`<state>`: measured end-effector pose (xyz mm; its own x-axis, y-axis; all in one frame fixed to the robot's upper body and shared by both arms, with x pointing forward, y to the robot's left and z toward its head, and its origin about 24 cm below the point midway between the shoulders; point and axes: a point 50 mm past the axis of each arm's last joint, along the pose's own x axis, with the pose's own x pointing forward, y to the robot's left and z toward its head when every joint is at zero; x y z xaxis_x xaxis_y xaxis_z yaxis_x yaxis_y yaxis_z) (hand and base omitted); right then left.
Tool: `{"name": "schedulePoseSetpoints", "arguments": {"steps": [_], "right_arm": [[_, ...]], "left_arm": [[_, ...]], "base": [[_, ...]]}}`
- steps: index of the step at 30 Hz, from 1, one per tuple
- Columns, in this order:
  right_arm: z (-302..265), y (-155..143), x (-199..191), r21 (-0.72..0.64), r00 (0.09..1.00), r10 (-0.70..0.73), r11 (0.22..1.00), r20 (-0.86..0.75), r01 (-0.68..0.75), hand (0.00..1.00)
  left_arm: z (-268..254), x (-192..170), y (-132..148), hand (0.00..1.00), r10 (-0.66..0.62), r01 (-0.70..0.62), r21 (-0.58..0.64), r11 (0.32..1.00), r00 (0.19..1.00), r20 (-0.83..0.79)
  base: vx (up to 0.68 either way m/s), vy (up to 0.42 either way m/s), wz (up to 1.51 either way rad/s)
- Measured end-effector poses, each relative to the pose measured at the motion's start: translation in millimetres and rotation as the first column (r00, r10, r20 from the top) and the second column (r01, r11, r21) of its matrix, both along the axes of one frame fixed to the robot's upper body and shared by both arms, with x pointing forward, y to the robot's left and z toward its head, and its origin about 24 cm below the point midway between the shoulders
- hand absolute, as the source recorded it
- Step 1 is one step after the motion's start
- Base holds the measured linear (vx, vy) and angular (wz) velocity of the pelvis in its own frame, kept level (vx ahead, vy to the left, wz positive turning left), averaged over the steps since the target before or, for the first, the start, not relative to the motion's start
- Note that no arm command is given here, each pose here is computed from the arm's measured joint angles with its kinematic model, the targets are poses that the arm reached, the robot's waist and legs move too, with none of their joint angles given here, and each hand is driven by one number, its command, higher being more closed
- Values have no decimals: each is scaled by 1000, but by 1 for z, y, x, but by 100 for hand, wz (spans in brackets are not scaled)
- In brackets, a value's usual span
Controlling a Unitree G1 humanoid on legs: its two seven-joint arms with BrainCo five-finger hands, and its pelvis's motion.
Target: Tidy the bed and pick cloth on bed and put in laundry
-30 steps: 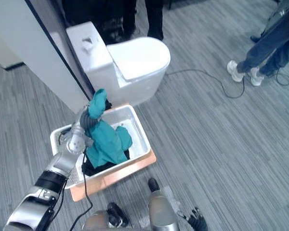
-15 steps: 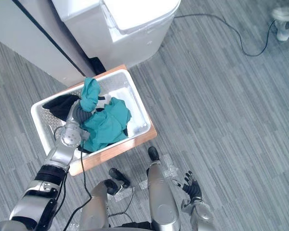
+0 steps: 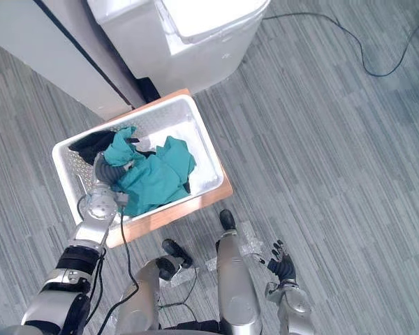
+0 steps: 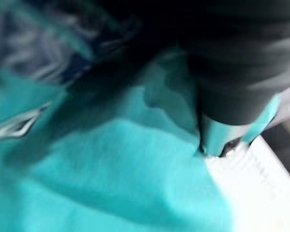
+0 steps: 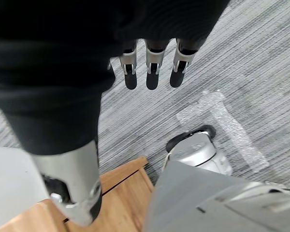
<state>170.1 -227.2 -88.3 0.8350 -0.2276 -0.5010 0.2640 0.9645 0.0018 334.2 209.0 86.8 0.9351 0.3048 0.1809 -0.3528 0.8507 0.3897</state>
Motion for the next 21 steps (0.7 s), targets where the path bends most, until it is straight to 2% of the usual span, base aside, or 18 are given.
{"name": "schedulePoseSetpoints", "arguments": {"steps": [6, 8, 17, 21], "right_arm": [[-6, 3, -8, 17, 1000, -2, 1000, -31, 2, 0], [-10, 3, -14, 21, 999, -5, 1000, -50, 6, 0], [-36, 15, -61, 64, 974, 22, 998, -224, -7, 0], [-47, 19, -90, 55, 946, 19, 998, -323, -2, 0]], "left_arm": [[22, -6, 22, 0, -27, 62, -240, 969, 989, 147], [22, -8, 26, 0, -60, 103, -275, 956, 985, 162], [14, -46, 35, 0, -235, 301, -338, 892, 946, 223], [3, -68, 39, 0, -249, 301, -341, 891, 950, 187]], "base": [[-2, -16, 7], [45, -15, -1], [61, -1, 7], [56, 0, 8]]}}
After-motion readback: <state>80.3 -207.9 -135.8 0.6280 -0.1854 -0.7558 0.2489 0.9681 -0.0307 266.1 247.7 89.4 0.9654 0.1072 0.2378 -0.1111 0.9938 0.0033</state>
